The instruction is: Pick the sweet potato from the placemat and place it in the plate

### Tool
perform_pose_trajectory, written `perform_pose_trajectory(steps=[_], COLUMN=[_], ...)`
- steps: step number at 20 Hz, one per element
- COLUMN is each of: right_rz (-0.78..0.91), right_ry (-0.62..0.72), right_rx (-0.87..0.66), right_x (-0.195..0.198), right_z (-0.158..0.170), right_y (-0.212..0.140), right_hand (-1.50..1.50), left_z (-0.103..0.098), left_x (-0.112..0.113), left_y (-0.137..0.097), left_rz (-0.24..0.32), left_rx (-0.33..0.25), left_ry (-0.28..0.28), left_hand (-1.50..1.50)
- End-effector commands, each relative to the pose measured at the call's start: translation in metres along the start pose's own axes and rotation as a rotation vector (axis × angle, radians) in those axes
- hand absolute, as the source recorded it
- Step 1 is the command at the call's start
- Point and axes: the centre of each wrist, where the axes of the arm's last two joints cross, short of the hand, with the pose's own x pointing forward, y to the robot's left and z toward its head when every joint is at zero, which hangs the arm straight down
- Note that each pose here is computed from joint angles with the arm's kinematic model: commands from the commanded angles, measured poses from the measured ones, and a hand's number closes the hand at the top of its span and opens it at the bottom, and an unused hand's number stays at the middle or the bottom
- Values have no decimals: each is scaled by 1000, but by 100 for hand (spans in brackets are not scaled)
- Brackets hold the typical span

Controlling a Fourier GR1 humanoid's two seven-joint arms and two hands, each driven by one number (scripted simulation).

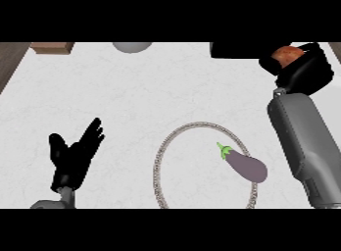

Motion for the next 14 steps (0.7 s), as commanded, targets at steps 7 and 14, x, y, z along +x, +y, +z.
perform_pose_trajectory(steps=[7, 14], right_rz=[-5, 33], right_ry=[204, 257], right_rx=[-268, -335], right_x=[-100, -167], right_z=[-42, -95], right_y=[4, -7], right_hand=[150, 150], left_z=[0, 4], left_x=[2, -14], left_y=[-6, 3], left_rz=[4, -14], left_rx=[0, 19], left_ry=[2, 30], left_hand=[0, 0])
